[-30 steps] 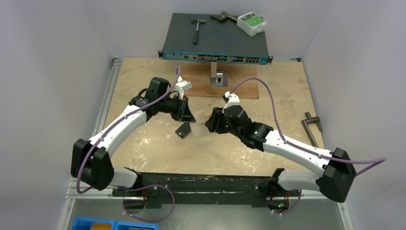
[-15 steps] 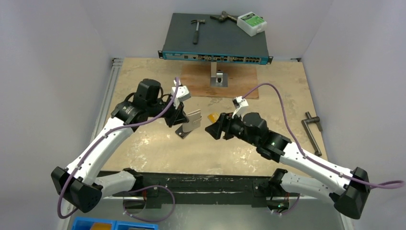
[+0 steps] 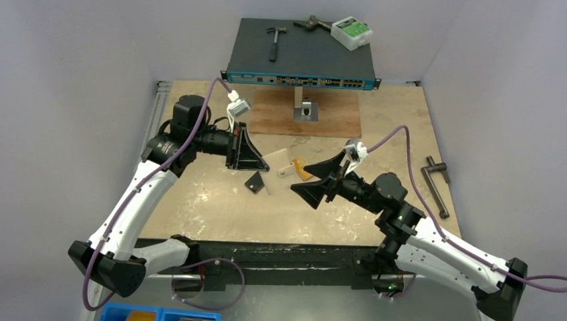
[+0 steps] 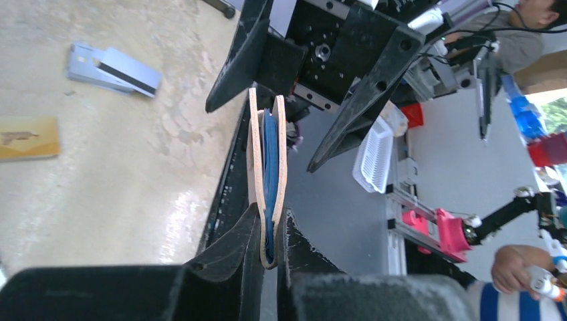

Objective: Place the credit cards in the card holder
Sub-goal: Open the card holder.

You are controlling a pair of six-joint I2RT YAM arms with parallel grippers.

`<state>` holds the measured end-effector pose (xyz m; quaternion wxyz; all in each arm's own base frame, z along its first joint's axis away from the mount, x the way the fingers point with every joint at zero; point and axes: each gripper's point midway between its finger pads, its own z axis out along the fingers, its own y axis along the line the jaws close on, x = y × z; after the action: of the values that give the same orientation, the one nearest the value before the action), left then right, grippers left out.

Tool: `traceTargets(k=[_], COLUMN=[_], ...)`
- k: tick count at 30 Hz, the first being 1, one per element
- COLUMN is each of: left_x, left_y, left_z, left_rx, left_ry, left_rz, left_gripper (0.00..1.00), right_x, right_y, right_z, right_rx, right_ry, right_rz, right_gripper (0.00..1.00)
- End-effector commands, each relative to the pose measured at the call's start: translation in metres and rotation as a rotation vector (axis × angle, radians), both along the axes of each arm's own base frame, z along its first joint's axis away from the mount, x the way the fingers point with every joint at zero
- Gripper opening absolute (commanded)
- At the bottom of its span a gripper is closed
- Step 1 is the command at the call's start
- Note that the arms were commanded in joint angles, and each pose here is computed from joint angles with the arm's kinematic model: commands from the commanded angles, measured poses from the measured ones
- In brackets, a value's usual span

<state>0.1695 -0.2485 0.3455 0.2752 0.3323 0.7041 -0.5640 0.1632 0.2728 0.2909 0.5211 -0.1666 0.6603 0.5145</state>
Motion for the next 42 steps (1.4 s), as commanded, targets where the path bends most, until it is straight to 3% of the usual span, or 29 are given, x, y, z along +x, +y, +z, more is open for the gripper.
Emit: traceTargets(k=[1,11,17,23,28,32,35,38,39,42], left_x=[-0.026,-0.036,-0.056,-0.052,-0.05,-0.049,-0.049,-0.046,-0.043,-0.039], left_y=[0.001,0.001,0.001,-0.002,-0.002,-0.001,0.0,0.001,0.0,0.0], left_z=[0.018,0.009,-0.006,-0.001,0.004,-0.002,-0.007,-0.011,-0.011,-0.007], left_rx=[-0.07,-0.038,0.047,0.036,0.029,0.047,0.064,0.075,0.081,0.07], left_ry=[0.115,0.194,0.19,0.141,0.108,0.095,0.087,0.071,0.062,0.033], left_rz=[-0.088,-0.139,-0.214,-0.202,-0.206,-0.203,-0.203,-0.189,-0.178,-0.153], left_gripper=[0.0,0.0,0.0,0.0,0.0,0.0,0.0,0.0,0.05,0.28], right_x=[-0.016,-0.025,-0.02,-0.022,-0.031,-0.03,-0.029,-0.026,-0.025,-0.013], right_y=[0.011,0.045,0.044,0.06,0.063,0.062,0.06,0.061,0.062,0.062], right_z=[0.059,0.074,0.087,0.067,0.051,0.048,0.051,0.052,0.051,0.049], right_rx=[0.095,0.08,0.084,0.04,0.033,0.021,0.023,0.021,0.017,0.006], right_ry=[-0.182,-0.198,-0.196,-0.074,-0.016,0.0,-0.001,0.007,0.017,0.036], right_rz=[0.125,0.325,0.385,0.537,0.631,0.636,0.636,0.637,0.633,0.58], right_gripper=[0.99,0.92,0.82,0.5,0.6,0.57,0.41,0.06,0.0,0.0])
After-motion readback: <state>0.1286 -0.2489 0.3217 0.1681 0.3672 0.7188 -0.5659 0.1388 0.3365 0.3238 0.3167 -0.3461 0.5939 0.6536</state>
